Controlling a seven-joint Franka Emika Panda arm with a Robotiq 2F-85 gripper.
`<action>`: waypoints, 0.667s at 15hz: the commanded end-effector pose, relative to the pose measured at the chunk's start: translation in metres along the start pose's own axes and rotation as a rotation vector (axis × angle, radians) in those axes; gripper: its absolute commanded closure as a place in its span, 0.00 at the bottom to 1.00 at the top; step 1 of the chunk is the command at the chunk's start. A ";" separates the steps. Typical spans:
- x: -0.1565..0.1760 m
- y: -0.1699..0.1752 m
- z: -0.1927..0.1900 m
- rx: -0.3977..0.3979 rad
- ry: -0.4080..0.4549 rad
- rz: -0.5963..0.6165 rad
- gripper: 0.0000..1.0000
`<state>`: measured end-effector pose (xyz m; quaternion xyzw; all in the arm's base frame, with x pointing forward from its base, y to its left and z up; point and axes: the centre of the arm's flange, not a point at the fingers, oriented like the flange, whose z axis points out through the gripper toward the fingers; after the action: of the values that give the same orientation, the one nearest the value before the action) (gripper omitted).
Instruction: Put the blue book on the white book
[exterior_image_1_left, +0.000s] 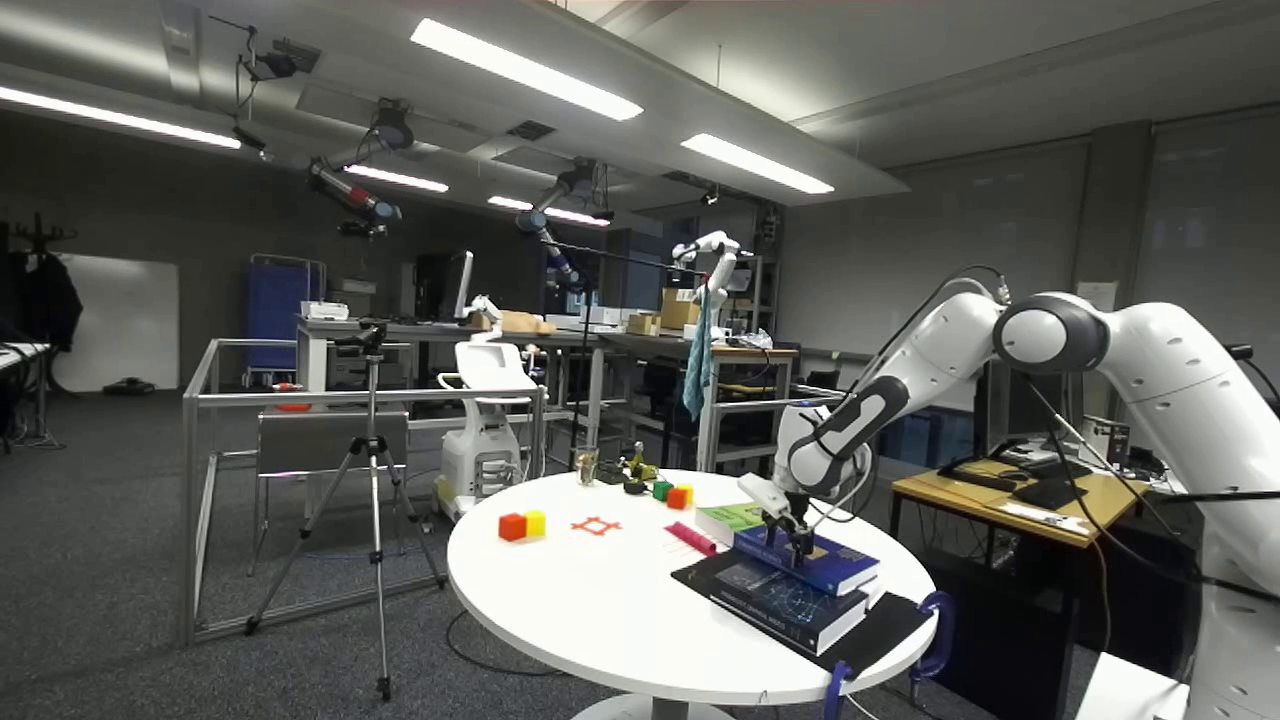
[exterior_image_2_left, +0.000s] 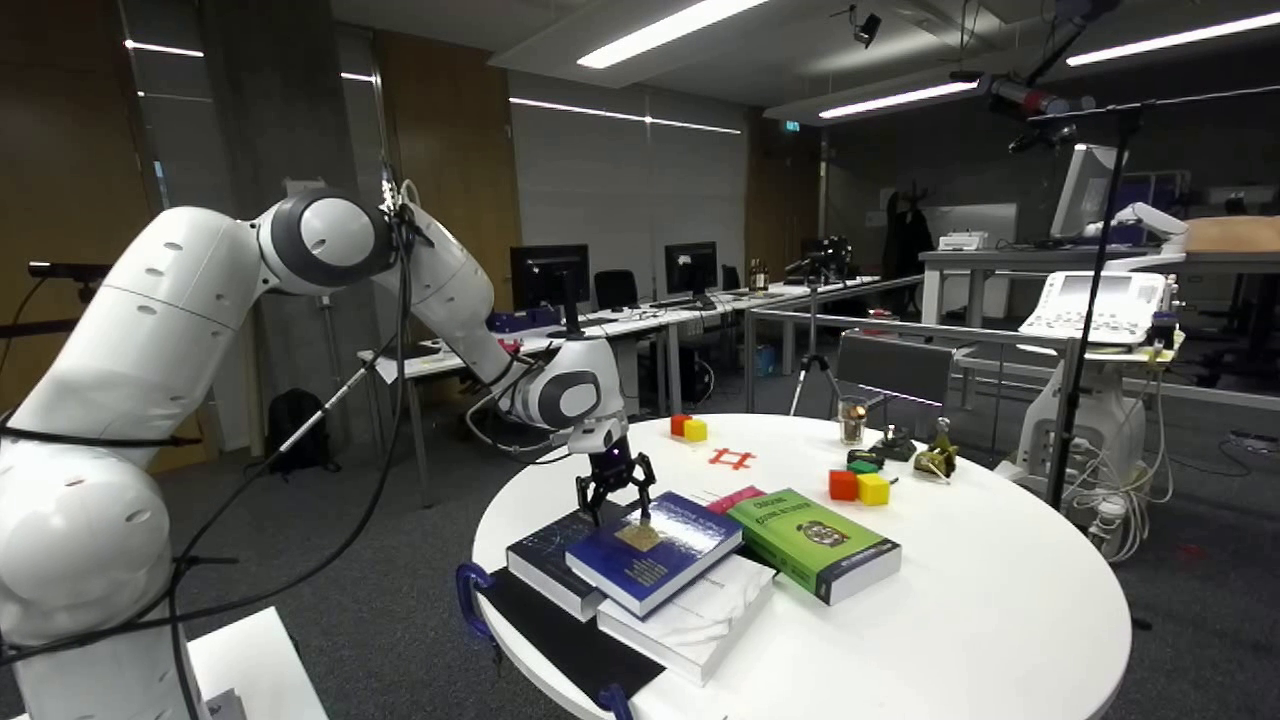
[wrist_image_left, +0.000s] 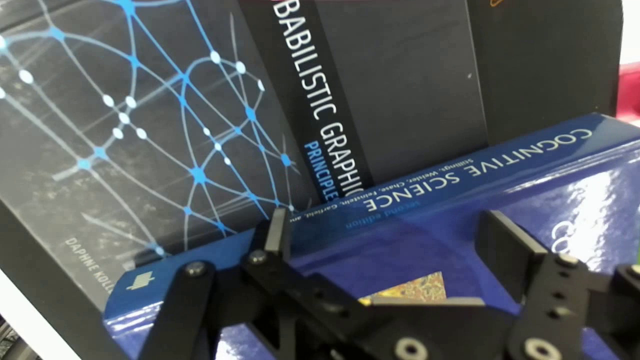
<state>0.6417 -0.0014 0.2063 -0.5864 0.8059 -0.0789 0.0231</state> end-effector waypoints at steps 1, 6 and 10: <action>0.027 -0.002 -0.011 -0.027 0.008 0.041 0.00; 0.045 -0.001 -0.011 -0.031 0.016 0.067 0.00; 0.056 0.001 -0.010 -0.033 0.018 0.079 0.00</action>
<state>0.6383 -0.0414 0.2064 -0.5609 0.8241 -0.0773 0.0161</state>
